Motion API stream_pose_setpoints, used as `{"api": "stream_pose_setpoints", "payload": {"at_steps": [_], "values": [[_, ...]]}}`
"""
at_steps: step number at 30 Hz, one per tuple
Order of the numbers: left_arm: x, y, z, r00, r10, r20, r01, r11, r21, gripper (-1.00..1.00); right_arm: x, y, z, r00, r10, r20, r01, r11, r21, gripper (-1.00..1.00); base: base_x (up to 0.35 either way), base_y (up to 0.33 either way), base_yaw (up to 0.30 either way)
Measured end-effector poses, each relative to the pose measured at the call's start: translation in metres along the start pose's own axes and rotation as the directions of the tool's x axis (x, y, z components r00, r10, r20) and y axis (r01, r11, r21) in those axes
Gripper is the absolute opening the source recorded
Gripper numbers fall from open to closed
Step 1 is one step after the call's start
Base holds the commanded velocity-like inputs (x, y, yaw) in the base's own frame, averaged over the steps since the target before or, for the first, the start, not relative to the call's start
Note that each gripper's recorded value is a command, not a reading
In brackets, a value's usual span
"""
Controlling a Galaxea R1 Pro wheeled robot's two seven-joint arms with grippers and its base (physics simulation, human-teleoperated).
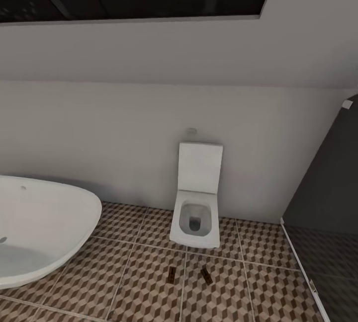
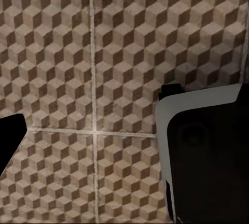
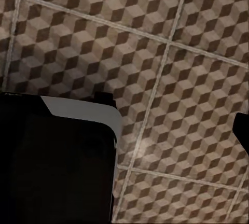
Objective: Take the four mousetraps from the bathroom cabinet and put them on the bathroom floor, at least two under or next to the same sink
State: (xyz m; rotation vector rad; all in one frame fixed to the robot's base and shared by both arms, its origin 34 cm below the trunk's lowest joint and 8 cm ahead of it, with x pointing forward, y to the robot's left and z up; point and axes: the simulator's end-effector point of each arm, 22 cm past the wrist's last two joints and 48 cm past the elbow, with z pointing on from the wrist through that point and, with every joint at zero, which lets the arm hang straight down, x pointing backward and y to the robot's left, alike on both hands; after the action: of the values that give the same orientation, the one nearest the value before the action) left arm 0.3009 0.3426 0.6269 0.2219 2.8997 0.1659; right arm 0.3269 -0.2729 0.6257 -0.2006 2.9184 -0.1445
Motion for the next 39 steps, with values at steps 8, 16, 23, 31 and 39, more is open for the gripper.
{"api": "stream_pose_setpoints", "payload": {"at_steps": [8, 16, 23, 31, 39], "values": [[0.034, 0.014, -0.004, 0.994, -0.101, -0.049, 0.097, 0.992, -0.078, 1.00, 0.074, 0.006, -0.006, 0.974, 0.158, -0.161, -0.158, 0.987, 0.008, 1.00, 0.000, 0.000, 0.000], [0.045, 0.019, -0.005, 0.948, -0.313, -0.060, 0.304, 0.944, -0.131, 1.00, 0.098, 0.010, -0.010, 0.949, 0.192, -0.249, -0.193, 0.981, 0.018, 1.00, 0.000, 0.000, 0.000], [0.051, 0.014, -0.006, 0.939, -0.334, -0.086, 0.322, 0.937, -0.134, 1.00, 0.097, 0.017, -0.011, 0.949, 0.192, -0.251, -0.196, 0.980, 0.010, 1.00, 0.000, 0.000, 0.000], [0.046, -0.005, -0.005, 0.937, -0.340, -0.081, 0.332, 0.937, -0.106, 1.00, 0.092, 0.015, -0.009, 0.954, 0.192, -0.232, -0.195, 0.981, 0.011, 1.00, 0.000, 0.000, 0.000], [0.047, -0.003, -0.005, 0.937, -0.340, -0.080, 0.331, 0.937, -0.109, 1.00, 0.065, 0.011, -0.005, 0.972, 0.205, -0.117, -0.205, 0.979, 0.009, 1.00, 0.000, 0.000, 0.000]]}}
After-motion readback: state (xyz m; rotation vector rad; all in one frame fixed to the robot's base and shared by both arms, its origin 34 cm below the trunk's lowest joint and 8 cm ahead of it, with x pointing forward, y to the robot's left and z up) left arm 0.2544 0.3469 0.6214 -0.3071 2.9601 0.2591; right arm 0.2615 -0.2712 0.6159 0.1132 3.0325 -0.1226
